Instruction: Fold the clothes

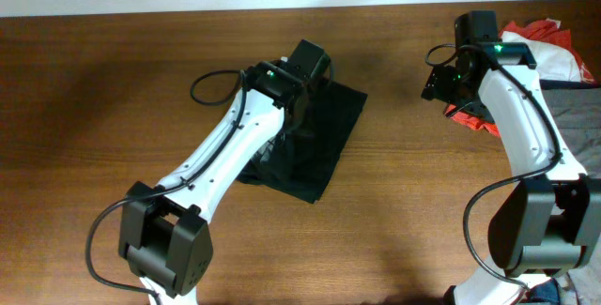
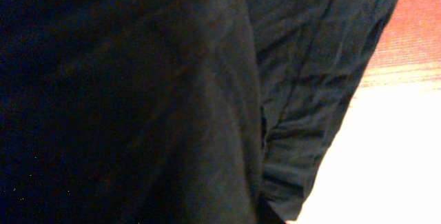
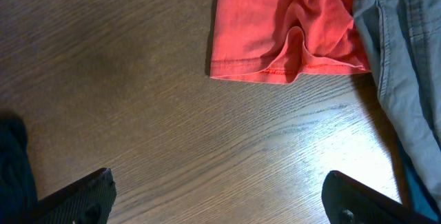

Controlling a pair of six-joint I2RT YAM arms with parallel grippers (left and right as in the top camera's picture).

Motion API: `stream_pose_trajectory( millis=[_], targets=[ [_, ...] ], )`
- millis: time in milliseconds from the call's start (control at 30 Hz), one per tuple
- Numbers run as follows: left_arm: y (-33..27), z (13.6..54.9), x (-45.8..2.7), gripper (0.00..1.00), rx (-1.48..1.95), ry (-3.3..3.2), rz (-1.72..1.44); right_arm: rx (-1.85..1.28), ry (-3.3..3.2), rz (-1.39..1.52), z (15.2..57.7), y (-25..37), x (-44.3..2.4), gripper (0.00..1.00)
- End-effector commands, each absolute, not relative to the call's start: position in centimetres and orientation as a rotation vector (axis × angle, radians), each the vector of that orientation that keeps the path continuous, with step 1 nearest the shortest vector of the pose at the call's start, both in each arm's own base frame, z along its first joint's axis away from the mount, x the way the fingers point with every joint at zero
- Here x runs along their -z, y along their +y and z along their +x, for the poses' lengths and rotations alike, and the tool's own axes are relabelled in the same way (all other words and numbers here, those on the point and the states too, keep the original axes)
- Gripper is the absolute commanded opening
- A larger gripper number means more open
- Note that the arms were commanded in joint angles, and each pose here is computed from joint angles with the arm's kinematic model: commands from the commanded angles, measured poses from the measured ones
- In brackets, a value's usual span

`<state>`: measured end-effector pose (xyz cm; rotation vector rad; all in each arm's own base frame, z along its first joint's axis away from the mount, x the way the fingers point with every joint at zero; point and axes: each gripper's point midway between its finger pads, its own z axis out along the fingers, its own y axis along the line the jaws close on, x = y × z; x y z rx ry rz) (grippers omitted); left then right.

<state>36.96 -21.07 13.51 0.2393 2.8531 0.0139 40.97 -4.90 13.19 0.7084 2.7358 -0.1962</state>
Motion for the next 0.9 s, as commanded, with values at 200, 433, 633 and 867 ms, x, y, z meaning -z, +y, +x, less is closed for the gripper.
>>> stream_pose_trajectory(
  millis=[200,433,633,867],
  targets=[
    [-21.2,36.5,-12.8,0.93,0.028,2.858,0.304,0.210,2.706,0.723,41.2,-5.3,-14.0,0.99],
    [-21.6,36.2,-10.6,0.15,0.368,2.932,0.334,0.210,2.706,0.723,41.2,-5.3,-14.0,0.99],
    [-27.1,30.6,-3.0,0.07,0.538,2.974,0.431,0.210,2.706,0.723,41.2,-5.3,-14.0,0.99],
    [-29.7,28.5,-0.7,0.01,0.453,3.044,0.508,0.210,2.706,0.724,41.2,-5.3,-14.0,0.99]
  ],
)
